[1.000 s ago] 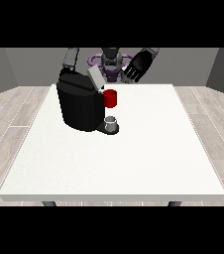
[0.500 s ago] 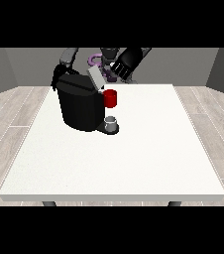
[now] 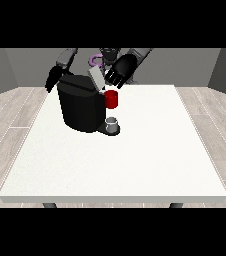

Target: Insert the coffee pod into the coffee machine and close the lid

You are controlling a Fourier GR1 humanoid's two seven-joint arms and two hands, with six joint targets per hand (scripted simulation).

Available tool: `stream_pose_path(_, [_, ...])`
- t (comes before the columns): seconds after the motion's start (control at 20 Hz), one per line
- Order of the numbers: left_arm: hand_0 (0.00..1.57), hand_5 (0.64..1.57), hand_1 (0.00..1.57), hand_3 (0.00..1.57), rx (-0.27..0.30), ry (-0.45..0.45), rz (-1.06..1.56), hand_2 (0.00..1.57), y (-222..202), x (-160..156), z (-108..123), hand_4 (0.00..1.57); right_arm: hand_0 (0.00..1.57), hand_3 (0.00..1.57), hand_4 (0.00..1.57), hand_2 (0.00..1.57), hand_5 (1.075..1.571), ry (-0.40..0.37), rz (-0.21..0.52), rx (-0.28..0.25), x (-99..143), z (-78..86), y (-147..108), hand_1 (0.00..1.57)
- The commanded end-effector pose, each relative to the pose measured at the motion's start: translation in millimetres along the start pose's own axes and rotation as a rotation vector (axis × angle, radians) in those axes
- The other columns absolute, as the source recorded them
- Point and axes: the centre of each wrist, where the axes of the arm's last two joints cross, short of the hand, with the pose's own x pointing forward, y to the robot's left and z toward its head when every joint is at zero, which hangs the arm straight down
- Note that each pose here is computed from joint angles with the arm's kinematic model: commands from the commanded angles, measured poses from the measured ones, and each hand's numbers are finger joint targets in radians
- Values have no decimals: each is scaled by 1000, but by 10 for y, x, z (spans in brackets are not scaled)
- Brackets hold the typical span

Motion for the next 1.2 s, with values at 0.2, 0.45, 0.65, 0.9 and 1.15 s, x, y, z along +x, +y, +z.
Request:
stream_pose_path(0.2, [1195,1571,1195,1229,0,-35,-11,1260,68,62,-18,464,0,0,118,0,1571,-9,-9,-47,-33,-51,-173,0])
stream_pose_path(0.45, [1243,1571,1243,1230,-13,-66,-29,1284,82,250,-71,423,0,0,0,0,1571,-7,-9,-85,-59,-154,-308,0])
stream_pose_path(0.65, [1193,1571,1193,1191,-14,-29,-5,1234,-65,179,-113,434,0,0,153,0,1571,-2,1,-56,-21,-121,-228,0])
stream_pose_path(0.9, [1167,1571,1167,1188,-20,-48,-17,1238,-94,2,-62,412,0,0,115,0,1571,-9,4,-70,-23,-92,-265,0])
stream_pose_path(1.15, [1225,1571,1225,1206,23,-55,-33,1261,-25,78,-71,376,0,0,0,0,1571,-5,5,-57,-49,-117,-381,0])
